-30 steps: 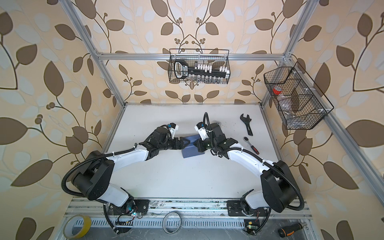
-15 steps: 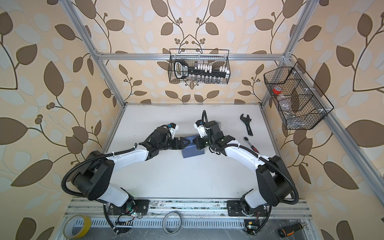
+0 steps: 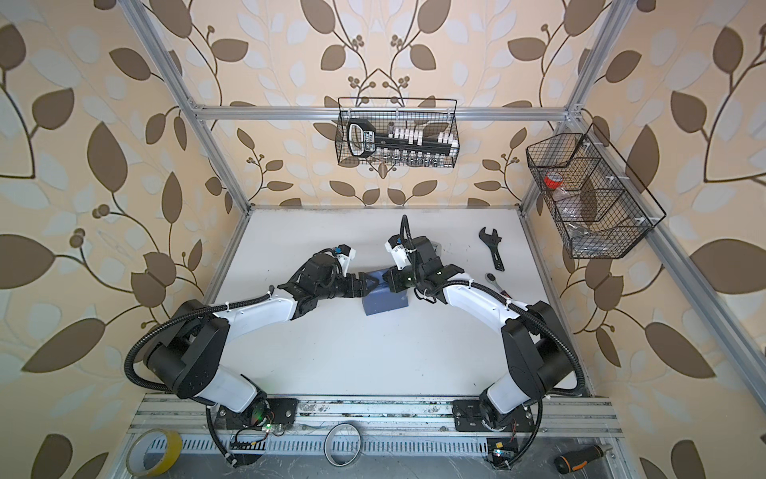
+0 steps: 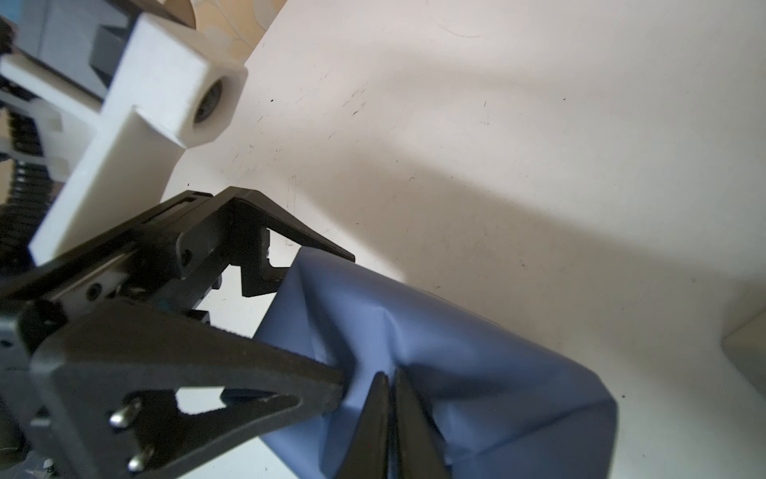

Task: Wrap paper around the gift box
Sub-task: 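Press the tape onto the folded paper with the right gripper while the left holds, then open both grippers and lift them away from the taped box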

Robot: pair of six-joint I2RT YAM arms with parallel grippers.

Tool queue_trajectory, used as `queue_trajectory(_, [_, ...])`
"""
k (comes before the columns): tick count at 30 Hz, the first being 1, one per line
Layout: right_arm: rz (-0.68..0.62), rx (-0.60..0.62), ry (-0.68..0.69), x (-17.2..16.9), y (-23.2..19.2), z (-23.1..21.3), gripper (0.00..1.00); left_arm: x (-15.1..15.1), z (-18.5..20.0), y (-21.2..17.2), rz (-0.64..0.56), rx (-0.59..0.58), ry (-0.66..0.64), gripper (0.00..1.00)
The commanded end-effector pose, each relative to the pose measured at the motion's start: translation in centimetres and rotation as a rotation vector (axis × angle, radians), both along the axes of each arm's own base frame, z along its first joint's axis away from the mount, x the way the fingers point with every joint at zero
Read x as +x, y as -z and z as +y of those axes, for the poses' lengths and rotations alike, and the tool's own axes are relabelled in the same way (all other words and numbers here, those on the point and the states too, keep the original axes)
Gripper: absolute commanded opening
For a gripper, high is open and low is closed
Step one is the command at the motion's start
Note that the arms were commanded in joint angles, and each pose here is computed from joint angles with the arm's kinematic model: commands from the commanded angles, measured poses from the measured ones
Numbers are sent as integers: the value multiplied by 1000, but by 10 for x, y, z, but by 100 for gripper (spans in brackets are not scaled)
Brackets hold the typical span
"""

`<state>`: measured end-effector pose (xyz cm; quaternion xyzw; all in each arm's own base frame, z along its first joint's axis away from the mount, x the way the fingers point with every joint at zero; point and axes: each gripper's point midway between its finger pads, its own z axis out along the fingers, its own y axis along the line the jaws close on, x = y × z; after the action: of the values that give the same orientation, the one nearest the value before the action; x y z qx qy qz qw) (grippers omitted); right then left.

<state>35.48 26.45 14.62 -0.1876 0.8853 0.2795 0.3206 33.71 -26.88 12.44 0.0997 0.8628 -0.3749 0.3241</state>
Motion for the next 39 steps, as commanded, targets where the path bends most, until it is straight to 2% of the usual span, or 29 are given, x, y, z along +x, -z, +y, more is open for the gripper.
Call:
queue_trajectory(1, [16, -88, 63, 13, 16, -16, 10, -21, 2, 32, 103, 72, 43, 84])
queue_trajectory(10, [-8, 31, 0, -18, -17, -12, 16, -21, 2, 31, 100, 71, 41, 84])
queue_trajectory(23, [64, -4, 17, -47, 22, -32, 13, -19, 4, 30, 107, 75, 26, 85])
queue_trajectory(30, [-22, 47, 31, -57, -19, -47, 14, -11, 1, 16, 92, 62, 10, 87])
queue_trajectory(34, [-101, 57, 128, -49, -32, -70, 22, -1, -4, -13, 44, 31, 1, 91])
queue_trajectory(39, [-180, 33, 232, -50, -21, -87, 42, 3, -1, -72, -74, -19, -22, 96])
